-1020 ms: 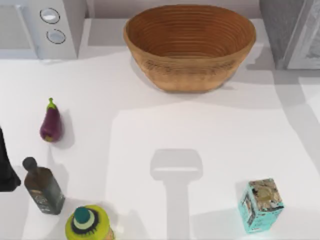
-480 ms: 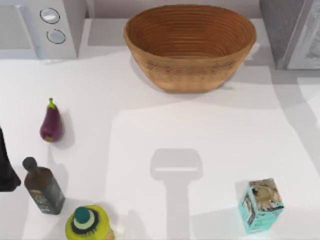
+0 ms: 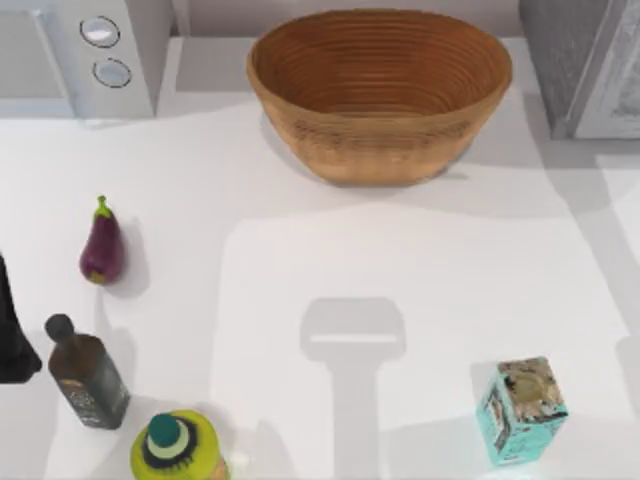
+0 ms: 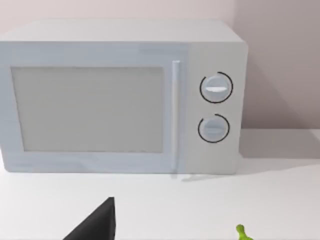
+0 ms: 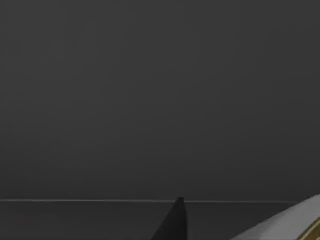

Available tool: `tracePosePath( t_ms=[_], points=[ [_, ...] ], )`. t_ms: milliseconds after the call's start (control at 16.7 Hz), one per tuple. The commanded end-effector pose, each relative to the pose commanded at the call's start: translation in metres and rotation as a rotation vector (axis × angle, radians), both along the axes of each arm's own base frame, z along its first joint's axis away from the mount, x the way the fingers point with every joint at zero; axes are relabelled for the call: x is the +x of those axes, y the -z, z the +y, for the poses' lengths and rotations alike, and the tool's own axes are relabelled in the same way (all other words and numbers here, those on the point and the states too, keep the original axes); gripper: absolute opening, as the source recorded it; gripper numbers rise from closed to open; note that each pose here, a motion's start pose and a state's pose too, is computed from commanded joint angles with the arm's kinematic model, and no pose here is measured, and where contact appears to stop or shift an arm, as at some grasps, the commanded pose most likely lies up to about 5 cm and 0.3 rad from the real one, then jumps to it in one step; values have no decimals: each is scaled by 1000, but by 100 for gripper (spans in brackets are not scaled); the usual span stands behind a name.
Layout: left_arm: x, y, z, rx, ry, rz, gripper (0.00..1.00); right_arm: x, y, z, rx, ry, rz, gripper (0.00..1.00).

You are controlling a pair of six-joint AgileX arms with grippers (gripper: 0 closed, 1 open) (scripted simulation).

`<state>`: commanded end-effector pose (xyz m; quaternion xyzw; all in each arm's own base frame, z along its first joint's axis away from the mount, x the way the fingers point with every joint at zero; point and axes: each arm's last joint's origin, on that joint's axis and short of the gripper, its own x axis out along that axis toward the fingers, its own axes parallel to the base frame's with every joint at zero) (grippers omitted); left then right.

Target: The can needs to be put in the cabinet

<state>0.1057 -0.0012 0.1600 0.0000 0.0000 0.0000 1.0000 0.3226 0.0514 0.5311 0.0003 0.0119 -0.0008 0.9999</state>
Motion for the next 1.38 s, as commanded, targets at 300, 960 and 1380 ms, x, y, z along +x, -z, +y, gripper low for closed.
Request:
tracePosePath(
  t_ms=[300,960,1380],
  points=[
    [0,0,0,0,0,0,100,48,-13,-2,6,-1,-39,0],
    [0,0,0,0,0,0,100,83,1,-6,4,0,-21,8],
    [0,0,0,0,0,0,100,83,1,-6,4,0,-21,60]
  ],
)
